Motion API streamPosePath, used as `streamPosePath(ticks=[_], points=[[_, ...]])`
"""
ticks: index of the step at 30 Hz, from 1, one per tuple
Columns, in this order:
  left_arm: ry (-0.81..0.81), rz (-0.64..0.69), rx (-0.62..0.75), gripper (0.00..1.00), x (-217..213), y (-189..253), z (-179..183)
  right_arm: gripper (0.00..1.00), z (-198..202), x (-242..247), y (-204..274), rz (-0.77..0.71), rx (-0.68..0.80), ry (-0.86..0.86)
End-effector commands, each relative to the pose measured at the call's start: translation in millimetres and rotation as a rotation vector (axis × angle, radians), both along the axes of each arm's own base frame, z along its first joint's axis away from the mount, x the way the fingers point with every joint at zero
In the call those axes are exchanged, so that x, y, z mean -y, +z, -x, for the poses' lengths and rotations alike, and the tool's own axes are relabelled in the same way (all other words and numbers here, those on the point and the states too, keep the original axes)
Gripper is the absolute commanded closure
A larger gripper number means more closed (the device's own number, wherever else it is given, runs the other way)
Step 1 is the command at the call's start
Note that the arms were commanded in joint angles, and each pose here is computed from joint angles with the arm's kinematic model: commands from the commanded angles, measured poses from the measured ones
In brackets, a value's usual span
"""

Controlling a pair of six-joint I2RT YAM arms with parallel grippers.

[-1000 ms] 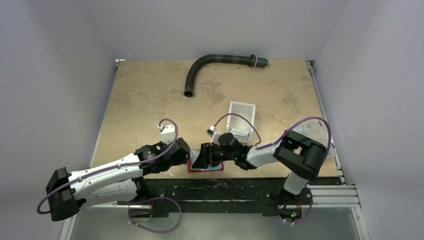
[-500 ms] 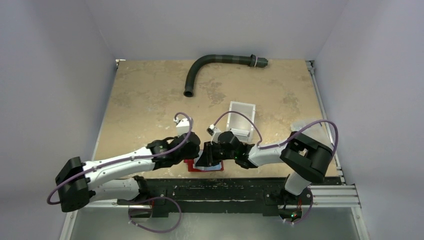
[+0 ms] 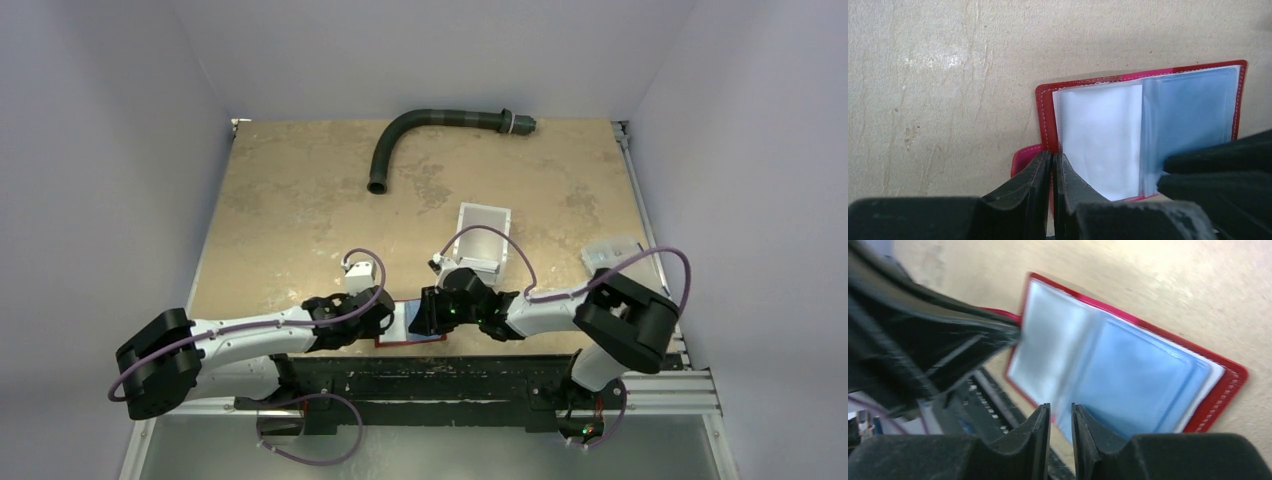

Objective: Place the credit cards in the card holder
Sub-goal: Open the card holder at the center of the board.

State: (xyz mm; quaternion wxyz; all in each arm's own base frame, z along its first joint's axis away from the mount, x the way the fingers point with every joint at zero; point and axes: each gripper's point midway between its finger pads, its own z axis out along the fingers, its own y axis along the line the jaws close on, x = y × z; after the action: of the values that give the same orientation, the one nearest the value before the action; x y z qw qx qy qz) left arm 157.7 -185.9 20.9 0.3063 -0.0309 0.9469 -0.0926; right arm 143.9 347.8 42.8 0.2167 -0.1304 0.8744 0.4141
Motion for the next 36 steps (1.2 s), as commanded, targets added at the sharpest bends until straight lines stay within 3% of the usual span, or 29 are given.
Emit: streamPosePath(ticks=[1,11,18,22,25,27,30,36], points=[[0.031,0.047,0.020,0.89,3.5,0.6,-3.6,0.72,-5.3,10.6,-36.9,0.097,-0.009,-0.031],[0.003,0.062,0.058,0.88,6.3,15.4,-7.8,0.67,-13.0,-14.5,16.7,-0.004,0.048,-0.001],[-0.055,0.087,0.086,0.86,21.4,50.5,-14.5,0.91,-10.9,-36.9,-14.9,-0.031,-0.033,0.030],[-0.108,0.200,0.141,0.79,45.2,104.9,-21.0,0.93,-9.0,-32.2,-22.4,-0.013,-0.045,0.021],[-0.123,0.283,0.173,0.73,58.1,122.1,-23.4,0.92,-7.4,-29.5,-10.7,-0.016,-0.034,0.029],[-0.122,0.313,0.165,0.73,65.4,114.1,-24.0,0.90,-6.4,-28.8,-0.8,-0.026,-0.032,0.030],[-0.074,0.242,0.134,0.80,57.9,80.1,-26.9,0.87,-10.8,-21.3,10.9,0.011,-0.005,0.009],[-0.028,0.127,0.096,0.83,34.1,21.8,-23.5,0.77,-26.4,36.0,15.7,0.317,0.101,-0.068]])
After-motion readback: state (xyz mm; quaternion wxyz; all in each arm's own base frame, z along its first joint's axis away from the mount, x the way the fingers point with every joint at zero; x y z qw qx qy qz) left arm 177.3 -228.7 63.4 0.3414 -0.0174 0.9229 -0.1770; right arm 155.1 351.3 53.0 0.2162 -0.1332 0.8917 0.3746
